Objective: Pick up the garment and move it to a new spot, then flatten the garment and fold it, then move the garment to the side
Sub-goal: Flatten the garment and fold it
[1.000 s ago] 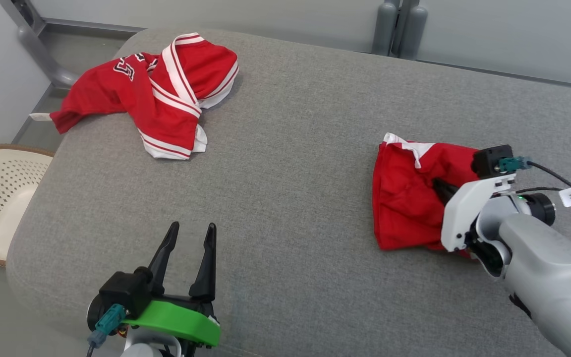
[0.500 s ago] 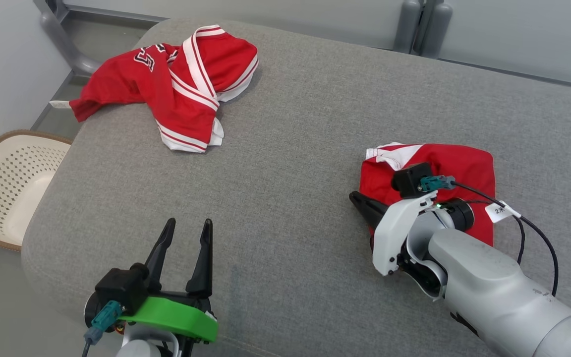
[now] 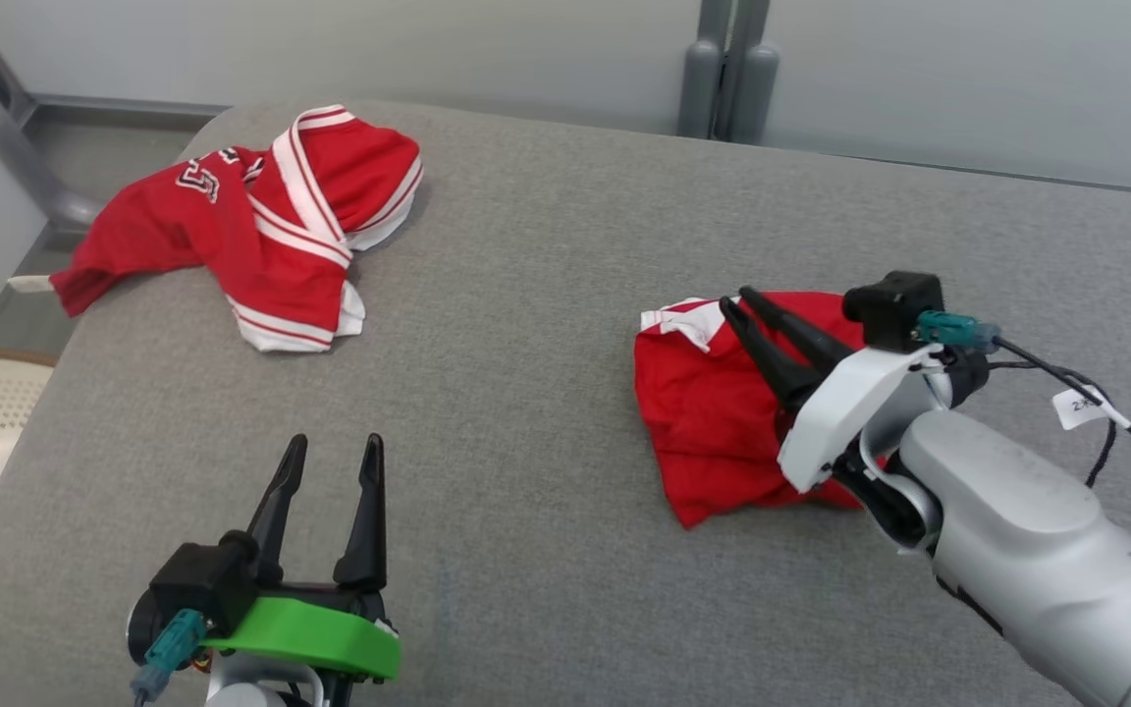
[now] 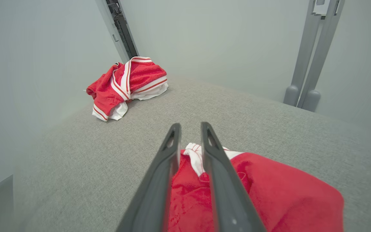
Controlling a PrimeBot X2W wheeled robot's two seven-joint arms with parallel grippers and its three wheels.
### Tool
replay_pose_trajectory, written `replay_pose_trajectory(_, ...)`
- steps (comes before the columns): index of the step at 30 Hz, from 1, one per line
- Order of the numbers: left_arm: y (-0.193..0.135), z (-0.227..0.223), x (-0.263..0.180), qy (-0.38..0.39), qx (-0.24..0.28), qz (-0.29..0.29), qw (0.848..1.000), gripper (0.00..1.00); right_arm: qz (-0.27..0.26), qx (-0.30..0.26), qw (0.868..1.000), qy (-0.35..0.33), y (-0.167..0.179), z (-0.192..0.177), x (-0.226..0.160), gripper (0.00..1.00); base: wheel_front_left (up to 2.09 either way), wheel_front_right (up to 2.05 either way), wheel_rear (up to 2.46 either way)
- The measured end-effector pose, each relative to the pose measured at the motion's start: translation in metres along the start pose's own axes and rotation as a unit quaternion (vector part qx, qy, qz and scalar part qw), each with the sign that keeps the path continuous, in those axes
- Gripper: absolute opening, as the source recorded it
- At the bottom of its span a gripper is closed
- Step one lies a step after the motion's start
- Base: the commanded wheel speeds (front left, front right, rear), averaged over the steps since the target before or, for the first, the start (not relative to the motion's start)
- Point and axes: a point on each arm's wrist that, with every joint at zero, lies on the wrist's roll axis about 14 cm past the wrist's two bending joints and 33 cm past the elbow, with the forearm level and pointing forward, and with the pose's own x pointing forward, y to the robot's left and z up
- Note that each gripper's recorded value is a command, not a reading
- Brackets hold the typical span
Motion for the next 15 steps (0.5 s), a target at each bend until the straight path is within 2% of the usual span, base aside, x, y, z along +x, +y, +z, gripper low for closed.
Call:
replay_pose_trajectory(1,-0.002,0.002,0.001,-0.003,0.001,-0.003,1.000,1.00,-0.008,-0.004,1.000,-0.015,-0.006,0.010,-0.004,1.00,0.00,0.00,0.00)
replay_pose_trajectory(6,-0.011,0.013,0.010,-0.022,0.008,-0.023,0.999,1.00,-0.076,-0.040,0.990,-0.110,-0.041,0.066,-0.047,1.00,0.00,0.00,0.00)
replay_pose_trajectory(12,-0.023,0.026,0.021,-0.044,0.011,-0.044,0.998,1.00,-0.169,-0.055,0.972,-0.151,-0.068,0.071,-0.114,1.00,0.00,0.00,0.00)
replay_pose_trajectory(15,-0.029,0.029,0.026,-0.049,0.011,-0.054,0.997,1.00,-0.209,-0.047,0.964,-0.154,-0.075,0.061,-0.142,1.00,0.00,0.00,0.00)
